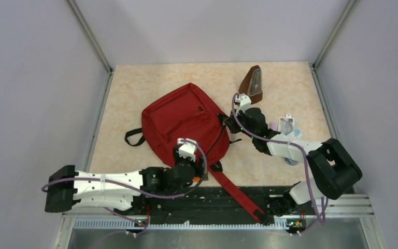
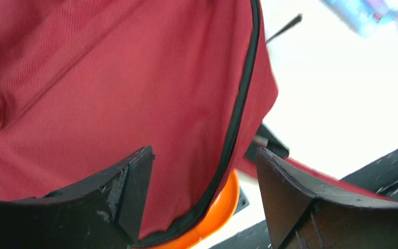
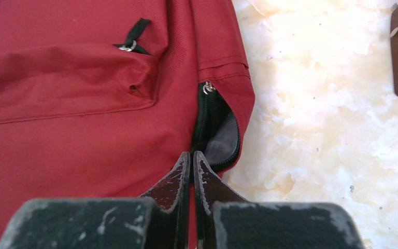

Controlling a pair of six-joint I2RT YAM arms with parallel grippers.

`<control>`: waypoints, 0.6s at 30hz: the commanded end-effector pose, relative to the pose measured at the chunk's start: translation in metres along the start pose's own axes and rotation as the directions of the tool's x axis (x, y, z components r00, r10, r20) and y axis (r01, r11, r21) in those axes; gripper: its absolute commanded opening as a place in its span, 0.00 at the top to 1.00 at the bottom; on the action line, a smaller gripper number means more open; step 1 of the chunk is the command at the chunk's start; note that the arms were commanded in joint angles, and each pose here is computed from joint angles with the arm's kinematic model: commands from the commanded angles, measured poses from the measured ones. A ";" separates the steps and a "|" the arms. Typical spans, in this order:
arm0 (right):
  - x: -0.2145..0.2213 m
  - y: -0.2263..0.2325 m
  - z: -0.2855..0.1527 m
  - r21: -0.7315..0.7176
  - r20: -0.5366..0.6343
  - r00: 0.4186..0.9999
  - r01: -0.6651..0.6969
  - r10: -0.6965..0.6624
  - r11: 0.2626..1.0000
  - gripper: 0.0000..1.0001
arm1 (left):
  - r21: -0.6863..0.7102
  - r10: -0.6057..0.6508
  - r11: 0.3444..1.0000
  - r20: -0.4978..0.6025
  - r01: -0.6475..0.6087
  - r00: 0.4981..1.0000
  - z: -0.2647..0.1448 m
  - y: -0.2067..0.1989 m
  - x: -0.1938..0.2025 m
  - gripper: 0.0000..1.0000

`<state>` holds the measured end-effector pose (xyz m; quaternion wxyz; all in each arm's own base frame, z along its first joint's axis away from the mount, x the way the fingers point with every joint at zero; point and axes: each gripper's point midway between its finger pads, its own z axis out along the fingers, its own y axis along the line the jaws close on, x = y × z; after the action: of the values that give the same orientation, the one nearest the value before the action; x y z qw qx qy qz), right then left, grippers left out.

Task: Pack the student bag
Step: Zip the student bag at the center of the board.

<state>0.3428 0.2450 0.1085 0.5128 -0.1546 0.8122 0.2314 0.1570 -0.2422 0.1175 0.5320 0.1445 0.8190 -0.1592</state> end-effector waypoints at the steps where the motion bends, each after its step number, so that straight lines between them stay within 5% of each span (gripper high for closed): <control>1: -0.025 0.019 -0.017 -0.089 0.062 0.998 0.018 -0.012 0.996 1.00 | 0.140 -0.165 0.978 0.053 0.156 0.985 0.014 -0.030 -0.060 0.21; 12: -0.002 0.030 -0.039 -0.125 0.011 1.000 0.016 -0.014 0.992 1.00 | 0.248 -0.140 0.958 -0.036 0.144 0.990 0.089 -0.076 -0.082 0.15; 18: -0.001 0.030 -0.043 -0.123 0.015 1.000 0.018 -0.016 0.992 1.00 | 0.142 -0.097 0.984 -0.071 0.106 0.993 0.125 -0.068 -0.071 0.16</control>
<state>0.3014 0.2403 0.1154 0.4951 -0.1807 0.8091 0.2601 0.2417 -0.3478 0.1265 0.4641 0.1509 0.8391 -0.2404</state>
